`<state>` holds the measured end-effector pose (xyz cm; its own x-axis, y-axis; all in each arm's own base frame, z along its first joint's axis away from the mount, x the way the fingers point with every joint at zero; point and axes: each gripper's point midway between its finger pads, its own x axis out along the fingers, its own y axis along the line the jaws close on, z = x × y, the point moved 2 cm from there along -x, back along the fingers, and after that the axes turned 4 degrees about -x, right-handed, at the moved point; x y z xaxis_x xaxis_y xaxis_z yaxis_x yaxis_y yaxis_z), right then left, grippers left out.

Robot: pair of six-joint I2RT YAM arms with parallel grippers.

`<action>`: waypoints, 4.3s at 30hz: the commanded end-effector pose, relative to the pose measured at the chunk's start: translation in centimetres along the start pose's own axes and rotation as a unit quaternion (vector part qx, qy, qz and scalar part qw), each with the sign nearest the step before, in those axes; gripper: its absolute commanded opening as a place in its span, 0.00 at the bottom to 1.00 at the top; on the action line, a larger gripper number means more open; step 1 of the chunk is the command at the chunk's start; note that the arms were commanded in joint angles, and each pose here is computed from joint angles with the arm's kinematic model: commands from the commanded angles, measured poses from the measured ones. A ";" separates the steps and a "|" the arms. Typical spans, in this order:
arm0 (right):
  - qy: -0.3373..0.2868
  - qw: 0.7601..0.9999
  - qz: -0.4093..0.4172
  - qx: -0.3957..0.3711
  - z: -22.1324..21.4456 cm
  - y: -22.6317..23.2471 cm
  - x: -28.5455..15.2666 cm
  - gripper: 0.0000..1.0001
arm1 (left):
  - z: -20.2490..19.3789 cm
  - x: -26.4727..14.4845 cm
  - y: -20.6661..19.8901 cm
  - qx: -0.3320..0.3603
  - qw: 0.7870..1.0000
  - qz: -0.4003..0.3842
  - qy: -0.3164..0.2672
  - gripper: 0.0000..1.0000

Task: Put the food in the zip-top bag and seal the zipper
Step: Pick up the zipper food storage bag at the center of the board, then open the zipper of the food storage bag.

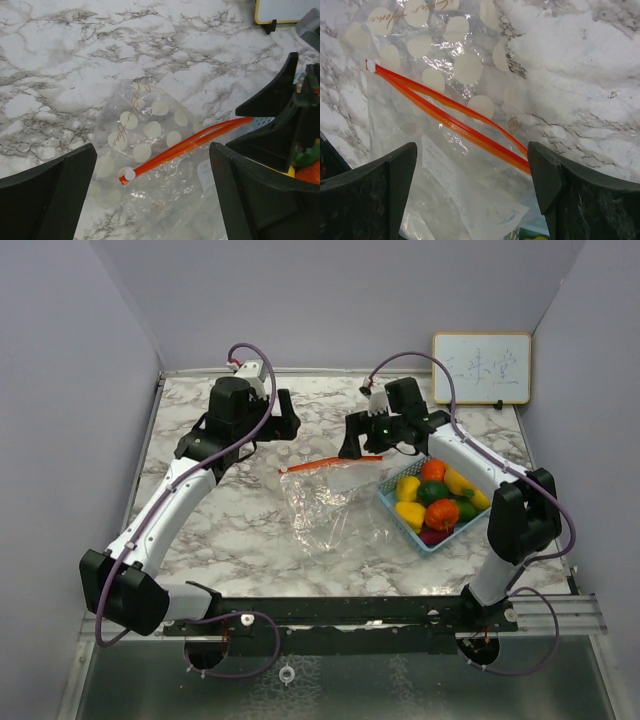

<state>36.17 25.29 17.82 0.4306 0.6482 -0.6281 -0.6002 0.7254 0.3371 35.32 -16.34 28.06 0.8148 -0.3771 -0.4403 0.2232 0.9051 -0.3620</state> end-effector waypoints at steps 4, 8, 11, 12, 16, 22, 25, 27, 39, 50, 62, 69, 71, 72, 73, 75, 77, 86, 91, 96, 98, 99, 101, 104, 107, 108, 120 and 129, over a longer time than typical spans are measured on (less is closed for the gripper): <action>-0.008 0.984 0.154 -0.085 -0.1 3.3 1.1 0.87 | -1.1 -2.7 -2.4 -0.065 0.995 -0.063 0.030 0.99; -0.006 0.967 0.231 -0.105 -1.5 5.1 0.7 0.78 | -1.0 -3.8 -2.9 -0.065 0.994 -0.072 0.045 0.98; -0.008 0.957 0.271 -0.107 -2.7 6.2 -0.2 0.76 | -1.2 -4.7 -3.1 -0.069 0.993 -0.068 0.065 0.98; -0.009 0.955 0.277 -0.107 -3.2 6.4 -0.4 0.76 | -1.2 -4.9 -3.1 -0.073 0.993 -0.065 0.068 0.98; -0.001 0.956 0.276 -0.101 -4.9 6.2 -0.5 0.75 | -2.1 -5.7 -3.3 -0.100 0.989 -0.061 0.096 0.97; -0.012 0.959 0.262 -0.109 -4.8 6.1 -0.7 0.69 | -2.6 -7.2 -3.7 -0.124 0.981 -0.053 0.140 0.95; -0.041 0.978 0.164 -0.123 -2.9 4.2 -1.1 0.69 | -3.1 -7.9 -3.8 -0.132 0.977 -0.049 0.160 0.95; -0.068 0.982 0.118 -0.133 -1.4 3.5 -1.9 0.71 | -3.6 -8.3 -3.8 -0.135 0.976 -0.051 0.165 0.95; 0.007 0.996 -0.045 -0.076 -3.1 -1.8 -2.0 0.80 | -4.7 -8.5 -3.8 -0.153 0.969 -0.055 0.187 0.94; 0.008 0.999 0.037 -0.036 -6.9 -2.1 -1.2 0.81 | -5.3 -7.6 -3.6 -0.147 0.967 -0.055 0.201 0.94; -0.017 0.981 0.194 -0.016 -7.1 1.6 -1.4 0.09 | -4.6 -7.2 -4.0 -0.149 0.966 -0.062 0.200 0.93; -0.062 0.989 0.126 -0.043 -2.4 1.7 -4.9 0.02 | -2.3 -7.5 -5.3 -0.164 0.964 -0.073 0.197 0.91; -0.102 0.988 0.094 -0.061 0.4 2.0 -6.9 0.02 | -1.1 -7.6 -6.1 -0.172 0.962 -0.083 0.194 0.91; -0.125 0.987 0.070 -0.072 2.0 1.9 -8.1 0.02 | -0.6 -7.7 -6.5 -0.178 0.960 -0.089 0.195 0.90; -0.146 0.984 0.049 -0.084 3.4 2.0 -9.3 0.02 | -0.1 -7.7 -6.9 -0.184 0.959 -0.094 0.195 0.90; -0.184 0.977 0.011 -0.106 5.9 2.0 -11.5 0.02 | 0.7 -7.7 -7.5 -0.197 0.954 -0.101 0.200 0.89; -0.216 0.968 -0.018 -0.129 7.5 1.9 -13.3 0.02 | 1.3 -7.5 -7.9 -0.214 0.949 -0.106 0.205 0.89; -0.309 0.934 -0.083 -0.160 7.0 1.5 -16.0 0.02 | 3.2 -4.6 -7.7 -0.363 0.905 -0.151 0.164 0.89; -0.342 0.918 -0.132 -0.148 5.6 1.0 -17.0 0.02 | 3.0 -2.5 -7.5 -0.443 0.869 -0.152 0.157 0.89; -0.363 0.903 -0.164 -0.159 5.7 1.3 -18.2 0.02 | 2.7 -1.6 -8.1 -0.472 0.855 -0.129 0.172 0.90; -0.370 0.898 -0.166 -0.172 6.0 1.8 -18.5 0.02 | 2.0 -1.1 -8.1 -0.485 0.847 -0.111 0.187 0.90; -0.372 0.896 -0.165 -0.178 6.2 2.2 -18.5 0.02 | 1.6 -1.0 -8.3 -0.492 0.842 -0.108 0.194 0.90; -0.374 0.894 -0.160 -0.189 6.5 3.0 -18.4 0.02 | 1.0 -0.5 -8.7 -0.505 0.832 -0.102 0.206 0.90; -0.372 0.893 -0.148 -0.206 6.5 4.4 -18.0 0.02 | 0.8 0.2 -9.7 -0.519 0.820 -0.101 0.219 0.89; -0.369 0.891 -0.141 -0.222 6.2 5.6 -17.6 0.02 | 1.4 0.8 -10.9 -0.522 0.817 -0.105 0.221 0.89; -0.368 0.891 -0.140 -0.227 6.1 5.9 -17.5 0.02 | 1.5 1.1 -11.2 -0.522 0.816 -0.106 0.224 0.89; -0.363 0.889 -0.153 -0.234 5.6 6.4 -17.7 0.02 | 0.4 2.3 -13.0 -0.518 0.813 -0.102 0.248 0.75; -0.367 0.885 -0.159 -0.238 6.0 6.5 -18.4 0.02 | -1.1 3.0 -12.6 -0.523 0.807 -0.106 0.255 0.51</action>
<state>28.75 20.14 33.07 0.8337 0.5519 -0.0169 -0.5425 0.8129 -0.2119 34.29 -28.91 30.43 0.4242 -0.7716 -0.4740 -0.4077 0.3046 -0.8608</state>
